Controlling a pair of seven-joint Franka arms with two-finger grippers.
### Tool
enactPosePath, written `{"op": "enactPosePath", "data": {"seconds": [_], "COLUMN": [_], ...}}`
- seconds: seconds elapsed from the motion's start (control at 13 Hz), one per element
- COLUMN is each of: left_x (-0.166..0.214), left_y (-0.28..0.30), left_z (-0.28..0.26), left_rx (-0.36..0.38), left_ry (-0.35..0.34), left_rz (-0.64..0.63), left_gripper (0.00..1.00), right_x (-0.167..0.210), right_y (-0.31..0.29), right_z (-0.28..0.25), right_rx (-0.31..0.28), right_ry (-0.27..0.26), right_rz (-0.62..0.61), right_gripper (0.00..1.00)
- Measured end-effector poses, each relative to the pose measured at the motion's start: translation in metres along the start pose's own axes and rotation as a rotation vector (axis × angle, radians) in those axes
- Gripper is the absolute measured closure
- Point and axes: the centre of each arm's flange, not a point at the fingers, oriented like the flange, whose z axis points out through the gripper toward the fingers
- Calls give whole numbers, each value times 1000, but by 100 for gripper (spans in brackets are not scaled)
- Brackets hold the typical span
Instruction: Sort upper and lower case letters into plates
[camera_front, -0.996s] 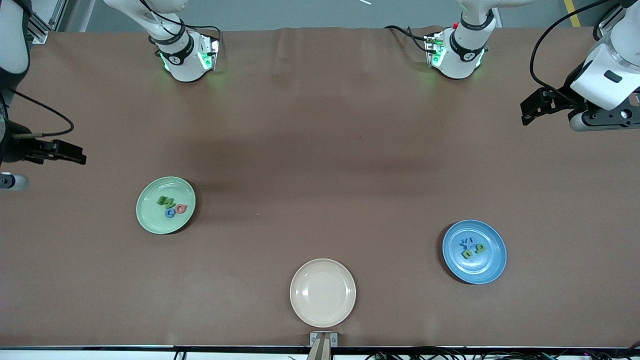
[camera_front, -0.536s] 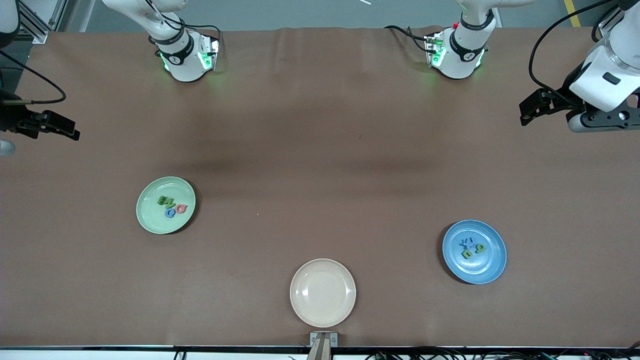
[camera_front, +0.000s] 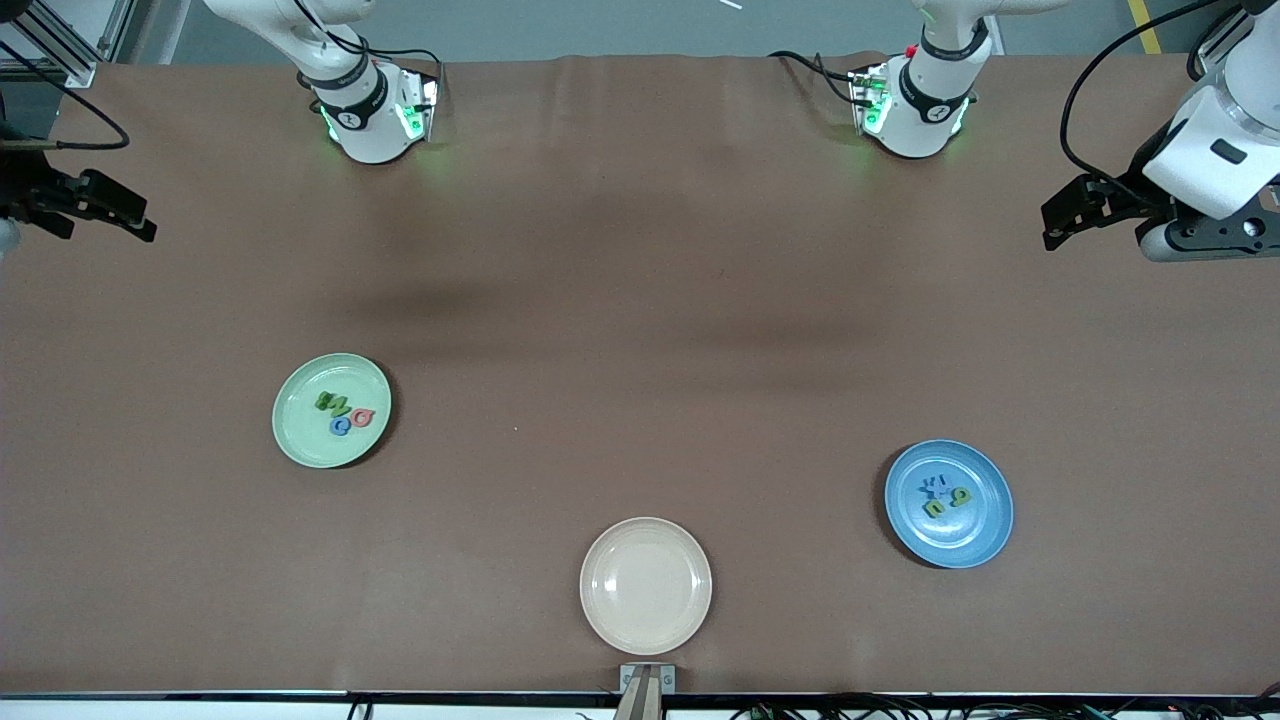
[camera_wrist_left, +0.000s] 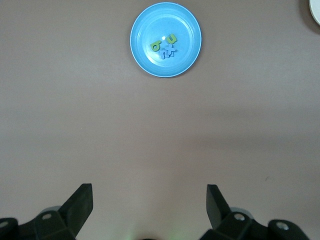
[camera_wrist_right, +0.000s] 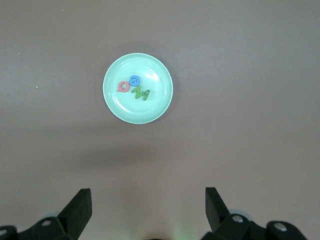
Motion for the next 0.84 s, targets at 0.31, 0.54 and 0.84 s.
{"op": "enactPosePath", "data": {"seconds": [0.31, 0.54, 0.84], "left_x": [1, 1, 1], "left_y": [-1, -2, -3], "left_z": [0, -1, -1], "left_rx": [0, -1, -1], "left_ry": [1, 2, 3], "left_rz": [18, 21, 20], "left_gripper": [0, 0, 0], "right_x": [-3, 6, 32], "right_y": [-3, -8, -7], "right_z": [-4, -11, 4], "right_rx": [-1, -5, -10], "right_ry": [22, 39, 28], "right_rz": [-8, -16, -13], "right_gripper": [0, 0, 0]}}
